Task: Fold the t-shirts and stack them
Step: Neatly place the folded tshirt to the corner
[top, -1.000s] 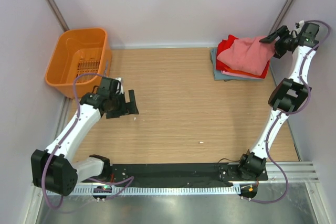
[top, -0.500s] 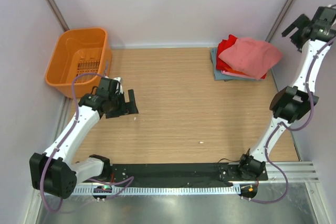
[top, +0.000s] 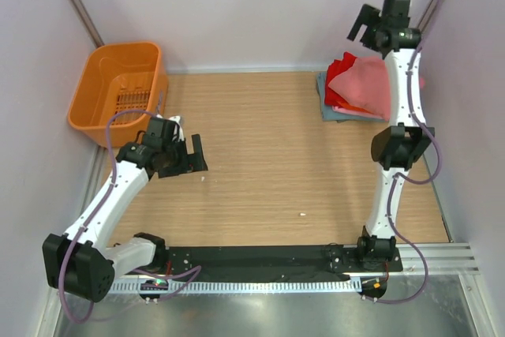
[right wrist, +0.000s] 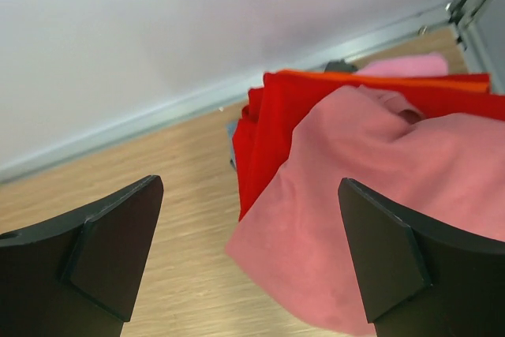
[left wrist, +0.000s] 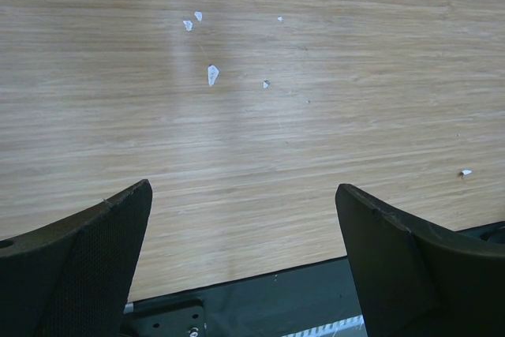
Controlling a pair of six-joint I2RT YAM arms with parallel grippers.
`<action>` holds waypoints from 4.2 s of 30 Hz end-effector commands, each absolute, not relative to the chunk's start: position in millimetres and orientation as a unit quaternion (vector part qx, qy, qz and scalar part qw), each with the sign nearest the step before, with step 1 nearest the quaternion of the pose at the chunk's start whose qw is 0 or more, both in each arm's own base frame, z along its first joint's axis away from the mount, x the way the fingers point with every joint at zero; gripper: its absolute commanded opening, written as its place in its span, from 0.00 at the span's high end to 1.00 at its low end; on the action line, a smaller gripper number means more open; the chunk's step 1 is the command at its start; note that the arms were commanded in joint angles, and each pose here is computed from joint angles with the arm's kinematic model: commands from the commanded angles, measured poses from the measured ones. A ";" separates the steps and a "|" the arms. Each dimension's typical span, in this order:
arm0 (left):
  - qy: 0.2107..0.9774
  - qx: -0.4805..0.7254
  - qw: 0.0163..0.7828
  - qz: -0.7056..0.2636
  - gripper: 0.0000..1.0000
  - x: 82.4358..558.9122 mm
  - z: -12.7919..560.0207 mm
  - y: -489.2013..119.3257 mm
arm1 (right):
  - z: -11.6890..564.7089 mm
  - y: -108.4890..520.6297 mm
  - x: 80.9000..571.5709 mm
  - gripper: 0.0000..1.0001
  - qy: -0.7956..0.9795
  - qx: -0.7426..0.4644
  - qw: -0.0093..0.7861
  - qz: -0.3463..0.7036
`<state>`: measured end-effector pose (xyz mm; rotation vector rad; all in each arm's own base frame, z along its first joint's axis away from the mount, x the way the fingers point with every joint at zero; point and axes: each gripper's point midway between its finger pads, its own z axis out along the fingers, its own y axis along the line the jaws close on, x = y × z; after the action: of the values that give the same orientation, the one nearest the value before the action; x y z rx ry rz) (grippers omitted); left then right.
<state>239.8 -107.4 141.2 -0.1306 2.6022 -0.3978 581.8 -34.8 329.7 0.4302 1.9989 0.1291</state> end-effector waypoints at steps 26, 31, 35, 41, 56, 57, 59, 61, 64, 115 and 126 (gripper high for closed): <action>0.951 -0.036 0.259 -0.166 0.00 241.0 146.2 -114.6 | 192.9 -63.7 629.6 0.26 0.868 0.159 0.451 -0.132; 0.952 -0.036 0.255 -0.167 0.00 240.5 144.7 -115.3 | 199.6 -66.0 632.6 0.63 0.861 0.158 0.462 -0.140; 0.951 -0.035 0.257 -0.169 0.00 241.0 145.9 -115.7 | 214.1 -62.1 638.1 0.95 0.852 0.144 0.483 -0.141; 0.952 -0.035 0.255 -0.166 0.00 240.9 144.4 -115.3 | 251.4 -31.1 650.6 0.99 0.827 0.078 0.534 -0.155; 0.955 -0.040 0.251 -0.156 0.00 241.6 140.4 -112.1 | 262.9 -36.2 658.4 0.08 0.801 0.069 0.562 -0.195; 0.954 -0.040 0.251 -0.156 0.00 241.6 140.8 -112.1 | 273.7 -37.8 655.5 0.07 0.795 0.080 0.569 -0.193; 0.954 -0.041 0.252 -0.156 0.00 241.6 141.1 -111.9 | 296.7 -41.8 649.0 0.05 0.785 0.094 0.586 -0.177; 0.954 -0.041 0.252 -0.156 0.00 241.3 140.9 -111.8 | 342.9 -41.5 635.9 0.02 0.760 0.118 0.625 -0.137; 0.954 -0.041 0.254 -0.155 0.00 241.7 141.7 -111.6 | 376.4 -48.3 619.3 0.01 0.741 0.142 0.654 -0.054; 0.958 -0.043 0.246 -0.142 0.00 242.6 135.6 -110.1 | 374.4 -130.3 630.6 0.42 0.637 0.111 0.679 0.348; 0.957 -0.040 0.251 -0.142 0.00 241.6 137.6 -110.8 | 310.5 -71.1 625.9 0.88 0.687 0.119 0.591 0.406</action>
<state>238.7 -109.5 130.9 -0.1232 2.6433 -0.3838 624.2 -96.0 330.8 0.2911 1.5398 0.8728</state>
